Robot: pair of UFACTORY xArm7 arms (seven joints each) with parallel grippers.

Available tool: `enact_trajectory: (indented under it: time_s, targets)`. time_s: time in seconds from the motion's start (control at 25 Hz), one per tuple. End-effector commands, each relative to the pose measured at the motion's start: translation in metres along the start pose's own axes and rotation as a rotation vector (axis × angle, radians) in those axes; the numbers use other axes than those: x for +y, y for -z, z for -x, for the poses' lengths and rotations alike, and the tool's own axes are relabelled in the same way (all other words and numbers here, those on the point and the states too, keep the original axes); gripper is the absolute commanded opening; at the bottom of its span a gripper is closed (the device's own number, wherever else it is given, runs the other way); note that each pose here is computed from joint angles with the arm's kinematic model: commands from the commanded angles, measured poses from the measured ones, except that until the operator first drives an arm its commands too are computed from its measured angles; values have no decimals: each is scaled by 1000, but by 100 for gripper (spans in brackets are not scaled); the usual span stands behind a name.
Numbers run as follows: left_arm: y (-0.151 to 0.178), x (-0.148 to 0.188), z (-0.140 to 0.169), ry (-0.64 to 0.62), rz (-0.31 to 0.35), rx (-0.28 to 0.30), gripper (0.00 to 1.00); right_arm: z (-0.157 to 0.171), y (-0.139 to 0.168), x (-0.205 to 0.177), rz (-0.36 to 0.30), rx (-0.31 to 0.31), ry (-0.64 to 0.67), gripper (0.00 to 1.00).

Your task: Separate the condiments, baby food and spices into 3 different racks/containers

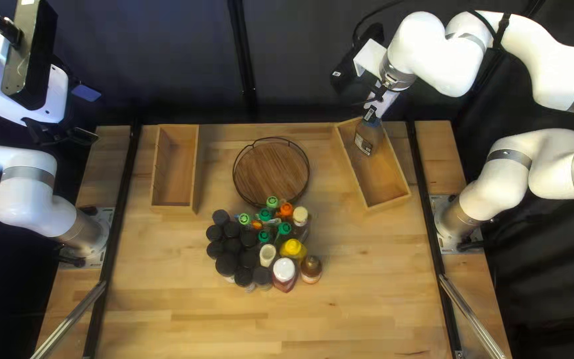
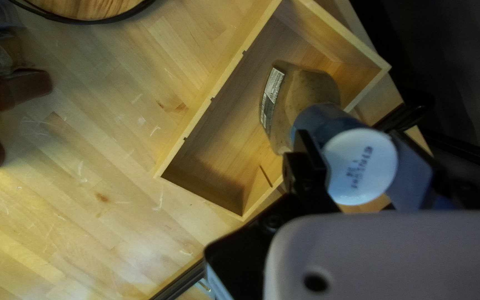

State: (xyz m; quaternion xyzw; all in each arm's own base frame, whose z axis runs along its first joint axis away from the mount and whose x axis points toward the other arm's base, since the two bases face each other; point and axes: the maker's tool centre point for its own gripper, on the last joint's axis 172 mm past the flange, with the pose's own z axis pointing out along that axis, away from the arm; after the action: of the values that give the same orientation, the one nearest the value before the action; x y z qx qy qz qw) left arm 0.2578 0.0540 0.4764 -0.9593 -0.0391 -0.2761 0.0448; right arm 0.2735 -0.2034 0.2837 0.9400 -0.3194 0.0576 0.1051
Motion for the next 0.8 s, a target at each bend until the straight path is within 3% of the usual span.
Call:
enact_trajectory:
  time_s: [0.04,0.8]
  targets:
    - [0,0,0,0,0,0,100,-15,-10,3,3,13,-66,0]
    - [0,0,0,0,0,0,100,-17,-10,-7,-23,9,-49,0]
